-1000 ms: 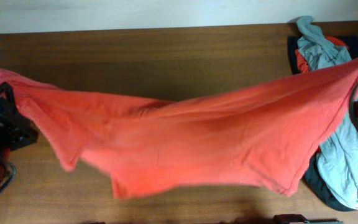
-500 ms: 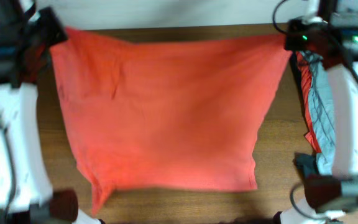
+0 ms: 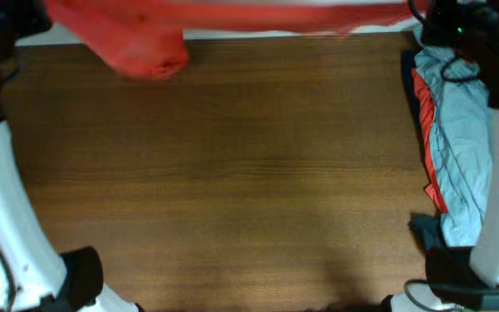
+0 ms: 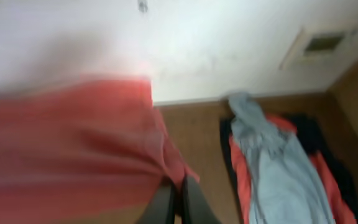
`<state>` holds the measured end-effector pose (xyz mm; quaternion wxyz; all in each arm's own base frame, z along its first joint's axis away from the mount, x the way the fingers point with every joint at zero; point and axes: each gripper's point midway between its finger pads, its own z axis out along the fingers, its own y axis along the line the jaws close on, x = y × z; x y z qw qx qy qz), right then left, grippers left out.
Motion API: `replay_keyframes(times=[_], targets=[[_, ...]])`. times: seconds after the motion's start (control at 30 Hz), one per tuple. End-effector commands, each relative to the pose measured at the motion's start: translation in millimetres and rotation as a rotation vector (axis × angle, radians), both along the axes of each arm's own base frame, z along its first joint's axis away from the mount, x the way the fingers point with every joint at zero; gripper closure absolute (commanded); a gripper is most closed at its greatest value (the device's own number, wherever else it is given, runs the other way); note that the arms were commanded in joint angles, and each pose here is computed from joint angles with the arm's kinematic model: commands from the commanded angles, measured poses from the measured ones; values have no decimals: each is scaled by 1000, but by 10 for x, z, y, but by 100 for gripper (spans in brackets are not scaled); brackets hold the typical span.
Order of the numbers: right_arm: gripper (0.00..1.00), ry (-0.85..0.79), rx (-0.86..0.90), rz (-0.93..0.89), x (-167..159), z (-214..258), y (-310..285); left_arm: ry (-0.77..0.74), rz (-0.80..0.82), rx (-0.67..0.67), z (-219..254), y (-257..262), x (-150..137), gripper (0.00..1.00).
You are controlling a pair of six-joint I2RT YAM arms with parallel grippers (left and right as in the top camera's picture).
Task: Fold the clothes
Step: 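Lift the t-shirt with both grippers, shake it, and lay it flat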
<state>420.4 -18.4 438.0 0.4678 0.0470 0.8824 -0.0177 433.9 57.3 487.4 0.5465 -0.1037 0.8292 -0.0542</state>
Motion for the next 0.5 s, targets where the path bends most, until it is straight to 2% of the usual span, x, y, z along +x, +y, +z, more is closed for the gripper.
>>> replay_keyframes(times=[0.0,0.07,0.1,0.2,0.37,0.4,0.47], targets=[[96,164,3,-15,-42,-429,-40,184,-22,-22,-506,-31,5,100],[96,272,5,-15,-112,-693,-38,318,-31,-48,-846,-77,-59,100],[96,374,-1,-10,-174,-950,-41,457,-40,-73,-1192,-129,-134,100],[96,545,-43,-25,-295,-1383,-116,688,-59,-111,-1780,-226,-243,100],[96,755,-53,-25,-464,-2073,-135,987,-89,-149,-2633,-378,-386,100],[96,832,-52,-22,-561,-2340,-131,1080,-96,-160,-2919,-420,-467,100],[96,906,-51,-19,-675,-2599,-128,1174,-98,-173,-3195,-448,-587,100]])
